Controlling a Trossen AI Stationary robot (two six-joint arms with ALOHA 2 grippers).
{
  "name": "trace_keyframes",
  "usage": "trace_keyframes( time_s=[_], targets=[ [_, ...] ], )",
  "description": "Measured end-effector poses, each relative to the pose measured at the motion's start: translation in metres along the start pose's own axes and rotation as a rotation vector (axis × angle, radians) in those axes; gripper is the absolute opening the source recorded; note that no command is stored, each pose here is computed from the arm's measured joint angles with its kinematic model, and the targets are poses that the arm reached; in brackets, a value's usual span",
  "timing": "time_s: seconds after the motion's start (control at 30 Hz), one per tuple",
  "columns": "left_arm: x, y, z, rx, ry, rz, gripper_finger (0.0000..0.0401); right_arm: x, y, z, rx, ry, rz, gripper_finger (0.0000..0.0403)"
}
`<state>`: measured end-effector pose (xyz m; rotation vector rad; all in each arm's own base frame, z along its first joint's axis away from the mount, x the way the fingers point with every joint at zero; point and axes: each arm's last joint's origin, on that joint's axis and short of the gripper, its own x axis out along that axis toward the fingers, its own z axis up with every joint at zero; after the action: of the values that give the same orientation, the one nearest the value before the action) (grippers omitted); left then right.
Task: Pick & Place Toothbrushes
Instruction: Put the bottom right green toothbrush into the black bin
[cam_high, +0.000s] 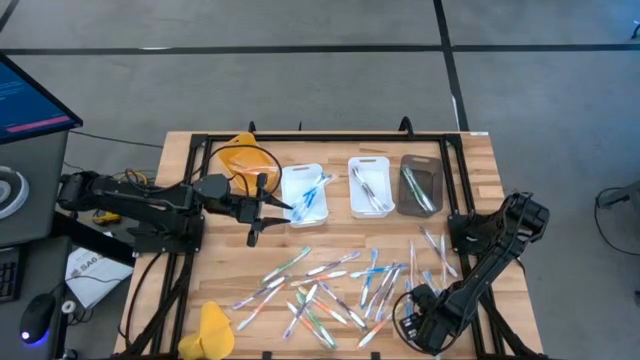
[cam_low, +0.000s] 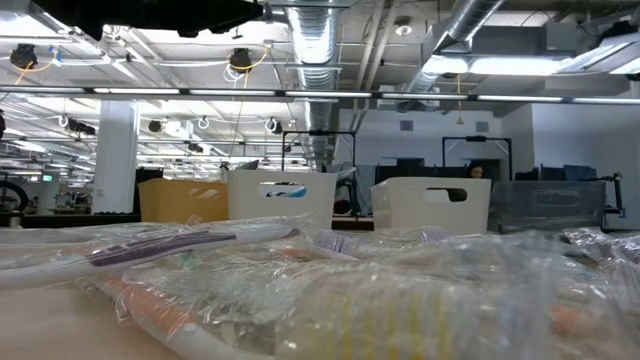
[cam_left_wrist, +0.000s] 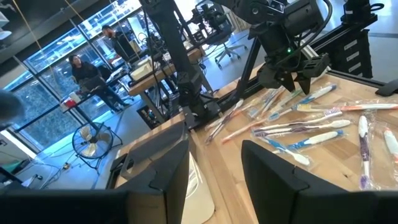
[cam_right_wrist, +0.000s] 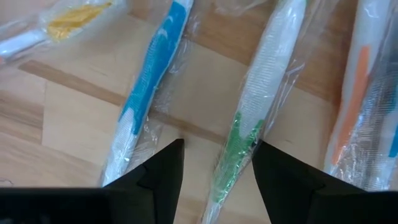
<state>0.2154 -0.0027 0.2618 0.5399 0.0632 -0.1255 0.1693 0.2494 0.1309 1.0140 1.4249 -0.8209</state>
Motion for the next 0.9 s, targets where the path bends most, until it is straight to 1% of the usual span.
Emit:
trace_keyframes(
  time_s=[0.3,0.43,0.6,0.73,0.9],
  targets=[
    [0.0000,-0.0002,-0.0004,-0.001,0.004,-0.002,0.0141,0.0000,-0.0001,0.0001,0.003,-0.004,-0.001,0.0182],
    [0.0000,-0.0007,-0.0011,-0.005,0.012,-0.007,0.0141,-0.0001,-0.0005,0.0004,0.036,-0.008,-0.007,0.0182],
    [0.0000,-0.0014,-0.0024,-0.006,0.020,-0.012,0.0141,-0.0002,-0.0007,0.0005,0.037,-0.008,-0.009,0.0175],
    [-0.0005,-0.0039,-0.0064,-0.007,0.033,-0.019,0.0141,-0.0002,-0.0012,0.0008,0.038,-0.012,-0.014,0.0151],
    [-0.0007,-0.0048,-0.0077,-0.005,0.032,-0.019,0.0141,-0.0001,-0.0021,0.0012,0.038,-0.016,-0.022,0.0097]
  ],
)
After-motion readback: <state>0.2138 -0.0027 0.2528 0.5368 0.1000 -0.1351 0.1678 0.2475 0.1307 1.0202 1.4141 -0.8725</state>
